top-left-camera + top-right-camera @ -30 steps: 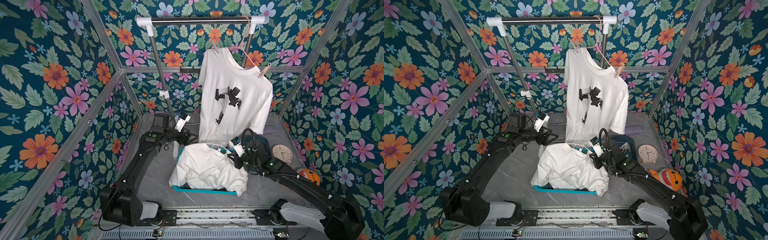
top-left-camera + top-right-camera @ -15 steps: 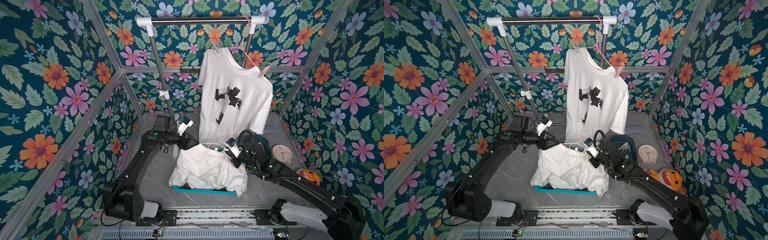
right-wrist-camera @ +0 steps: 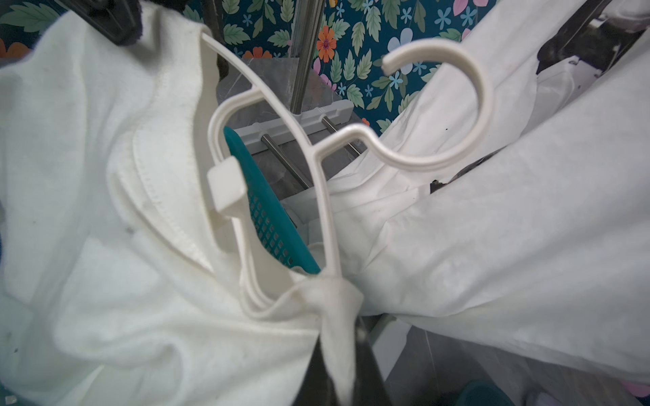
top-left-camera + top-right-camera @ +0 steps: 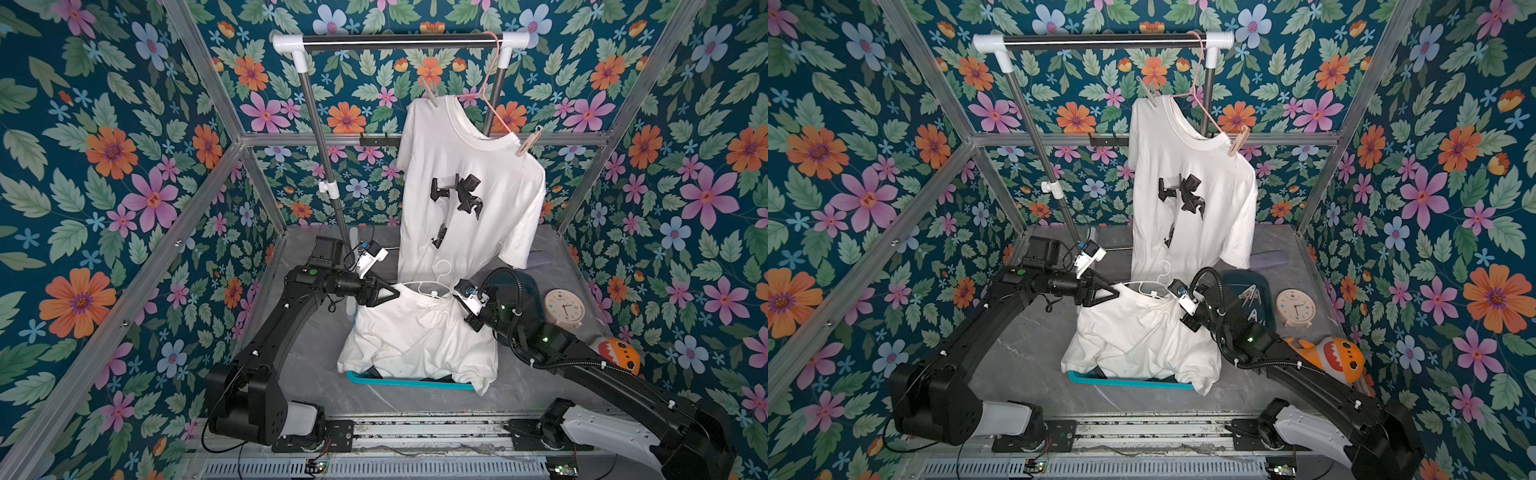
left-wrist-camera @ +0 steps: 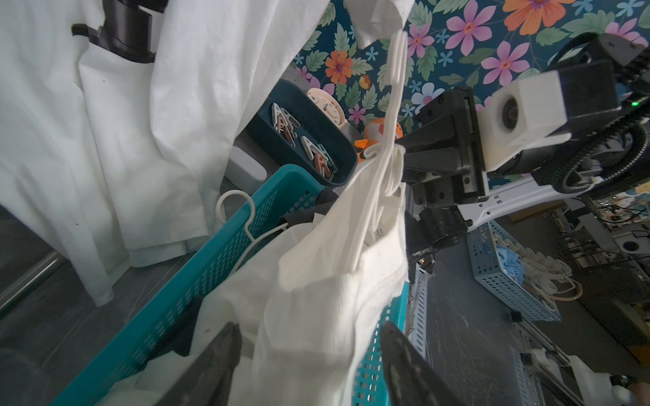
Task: Use clothespins to secure the t-shirt on both sides of the hanger
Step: Pick up the hanger from the basket.
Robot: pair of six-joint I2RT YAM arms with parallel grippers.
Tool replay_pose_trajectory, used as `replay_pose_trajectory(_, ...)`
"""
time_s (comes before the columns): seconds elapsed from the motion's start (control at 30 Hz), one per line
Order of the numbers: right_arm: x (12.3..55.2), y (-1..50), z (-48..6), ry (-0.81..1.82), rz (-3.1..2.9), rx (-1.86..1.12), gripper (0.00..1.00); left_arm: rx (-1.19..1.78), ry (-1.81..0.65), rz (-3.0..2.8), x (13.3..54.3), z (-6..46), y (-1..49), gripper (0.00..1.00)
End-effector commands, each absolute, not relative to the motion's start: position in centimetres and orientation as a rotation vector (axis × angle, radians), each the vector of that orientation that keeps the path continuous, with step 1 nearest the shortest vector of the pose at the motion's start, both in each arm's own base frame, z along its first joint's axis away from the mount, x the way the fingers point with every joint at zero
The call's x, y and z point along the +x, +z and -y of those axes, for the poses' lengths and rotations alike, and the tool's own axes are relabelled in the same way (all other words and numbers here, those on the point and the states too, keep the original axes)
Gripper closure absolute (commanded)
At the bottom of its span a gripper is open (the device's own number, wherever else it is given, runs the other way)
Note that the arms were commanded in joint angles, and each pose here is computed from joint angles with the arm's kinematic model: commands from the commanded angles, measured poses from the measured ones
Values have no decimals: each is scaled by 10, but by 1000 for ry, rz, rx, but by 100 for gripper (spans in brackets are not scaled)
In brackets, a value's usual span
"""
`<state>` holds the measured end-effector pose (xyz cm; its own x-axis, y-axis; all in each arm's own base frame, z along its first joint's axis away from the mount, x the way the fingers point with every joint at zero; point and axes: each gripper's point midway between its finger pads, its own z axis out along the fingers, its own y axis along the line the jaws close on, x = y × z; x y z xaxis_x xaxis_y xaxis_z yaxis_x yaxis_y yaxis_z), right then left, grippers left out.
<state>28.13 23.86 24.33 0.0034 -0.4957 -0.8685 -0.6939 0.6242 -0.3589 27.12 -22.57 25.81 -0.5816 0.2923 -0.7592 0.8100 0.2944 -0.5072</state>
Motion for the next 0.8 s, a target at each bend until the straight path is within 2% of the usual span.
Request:
replay_pose_trajectory(0.0, 286, 269, -244, 184, -1529, -988, 100, 1006, -1310, -2000, 263, 228, 262, 51)
replay_pose_trajectory(0.4, 297, 282, -242, 97, -1453, -967, 100, 994, -1343, -1981, 254, 230, 266, 58)
replay_pose_trajectory(0.43, 297, 284, -242, 97, -1444, -963, 100, 993, -1344, -1981, 253, 230, 266, 54)
replay_pose_trajectory(0.47, 296, 286, -242, 100, -1435, -962, 100, 990, -1335, -1987, 253, 229, 264, 41)
replay_pose_trajectory(0.5, 296, 287, -242, 96, -1431, -959, 100, 989, -1327, -1991, 252, 228, 262, 37)
replay_pose_trajectory(0.67, 293, 291, -238, 91, -1419, -953, 100, 976, -1291, -1990, 253, 226, 263, 33)
replay_pose_trajectory(0.73, 292, 291, -238, 93, -1419, -954, 100, 975, -1283, -1989, 255, 225, 264, 34)
replay_pose_trajectory(0.77, 291, 290, -237, 92, -1422, -954, 100, 976, -1281, -1989, 257, 225, 264, 39)
